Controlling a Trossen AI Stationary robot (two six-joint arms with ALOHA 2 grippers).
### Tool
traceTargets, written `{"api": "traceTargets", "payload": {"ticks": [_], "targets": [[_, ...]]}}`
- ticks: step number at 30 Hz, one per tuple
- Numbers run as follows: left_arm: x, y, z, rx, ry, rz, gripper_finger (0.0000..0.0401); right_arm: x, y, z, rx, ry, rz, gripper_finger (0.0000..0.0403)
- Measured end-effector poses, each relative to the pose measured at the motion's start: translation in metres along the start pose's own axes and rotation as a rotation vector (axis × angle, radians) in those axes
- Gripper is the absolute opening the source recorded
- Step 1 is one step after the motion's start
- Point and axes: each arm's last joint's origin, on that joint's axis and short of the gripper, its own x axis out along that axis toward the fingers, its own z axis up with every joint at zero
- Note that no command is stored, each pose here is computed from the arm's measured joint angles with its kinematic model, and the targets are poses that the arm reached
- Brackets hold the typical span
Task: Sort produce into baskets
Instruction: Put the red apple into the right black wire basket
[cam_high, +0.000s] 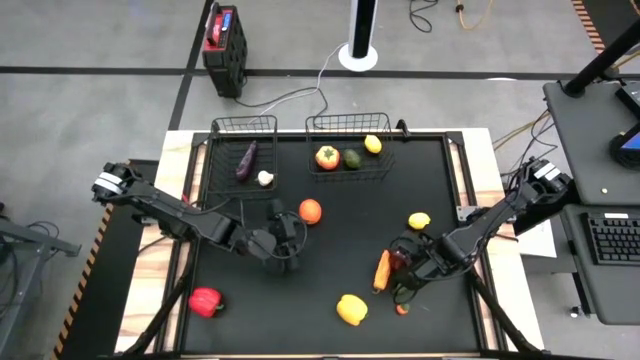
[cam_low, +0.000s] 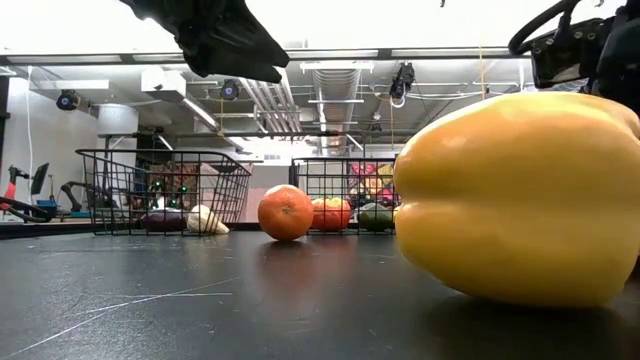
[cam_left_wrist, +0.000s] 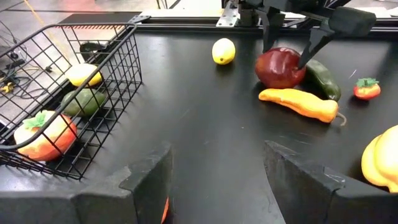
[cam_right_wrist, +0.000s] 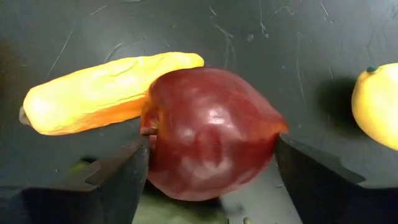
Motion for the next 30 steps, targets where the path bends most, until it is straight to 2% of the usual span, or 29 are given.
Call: {"api": "traceTargets", "payload": {"ticks": [6, 15, 26, 30], "targets": [[0.0, 0.0, 0.0, 0.0, 0.0, 0.0, 0.023, 0.0, 0.0, 0.0, 0.0, -0.012, -0.005, 0.0287], [0.0, 0.0, 0.0, 0.006, 0.001, 0.0, 0.023, -0.006, -0.004, 0.001, 0.007, -0.035, 0.016, 0.0282], [0.0, 0.0, 0.0, 0.007, 0.001, 0.0, 0.023, -0.032, -0.013, 0.01, 0.062, -0.208, 0.113, 0.0279], [0.0, 0.0, 0.0, 0.008, 0.0, 0.0, 0.023, -0.043, -0.012, 0.022, 0.09, -0.303, 0.207, 0.0278]]}}
